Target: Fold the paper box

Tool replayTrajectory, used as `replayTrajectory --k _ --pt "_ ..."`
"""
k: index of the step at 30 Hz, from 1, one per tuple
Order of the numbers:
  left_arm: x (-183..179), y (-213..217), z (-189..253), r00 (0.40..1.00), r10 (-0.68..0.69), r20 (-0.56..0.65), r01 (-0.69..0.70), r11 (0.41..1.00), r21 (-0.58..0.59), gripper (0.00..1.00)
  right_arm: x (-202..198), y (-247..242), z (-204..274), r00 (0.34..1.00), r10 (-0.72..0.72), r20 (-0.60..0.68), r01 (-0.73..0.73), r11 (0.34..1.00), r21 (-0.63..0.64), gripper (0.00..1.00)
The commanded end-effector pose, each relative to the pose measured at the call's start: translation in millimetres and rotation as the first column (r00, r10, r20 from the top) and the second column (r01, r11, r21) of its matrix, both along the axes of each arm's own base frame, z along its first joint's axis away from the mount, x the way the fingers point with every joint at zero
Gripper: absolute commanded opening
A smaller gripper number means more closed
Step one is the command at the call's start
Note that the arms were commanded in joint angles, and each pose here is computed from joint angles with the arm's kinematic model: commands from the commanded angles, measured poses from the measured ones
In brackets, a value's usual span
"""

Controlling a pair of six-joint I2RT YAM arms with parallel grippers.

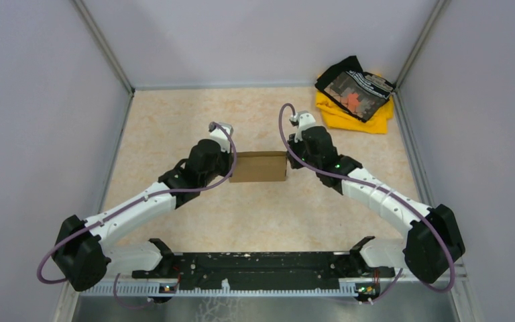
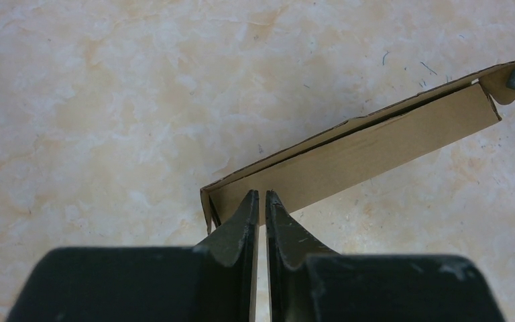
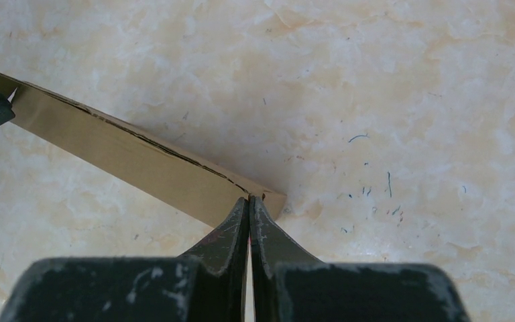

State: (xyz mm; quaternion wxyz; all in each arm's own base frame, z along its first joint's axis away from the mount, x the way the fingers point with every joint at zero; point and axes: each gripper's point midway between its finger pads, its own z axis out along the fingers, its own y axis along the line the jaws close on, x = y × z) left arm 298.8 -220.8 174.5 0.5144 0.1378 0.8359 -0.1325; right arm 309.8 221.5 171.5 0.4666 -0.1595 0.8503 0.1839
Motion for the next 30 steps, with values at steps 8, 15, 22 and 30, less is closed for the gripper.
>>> replayTrajectory --k 8,15,22,30 --pt "0.2 3.9 25.0 0.998 0.019 0.058 -0.017 0.999 -0.029 0.37 4.3 12.7 17.5 0.999 0.015 0.031 -0.016 1.000 0.019 0.00" --pt "-3.7 14.1 37.6 0.994 0.045 0.099 -0.040 0.998 -0.052 0.39 3.6 10.8 17.4 0.999 0.014 0.031 -0.014 1.000 0.010 0.00" --pt "-5.7 28.4 25.4 0.992 0.100 0.079 -0.099 0.995 -0.016 0.30 4.1 10.1 15.9 0.999 0.014 0.031 -0.014 1.000 0.002 0.00" --pt "-5.1 38.1 13.1 0.987 0.155 0.050 -0.156 0.988 0.016 0.32 3.2 10.2 12.8 1.000 0.019 0.024 -0.019 1.000 -0.003 0.00"
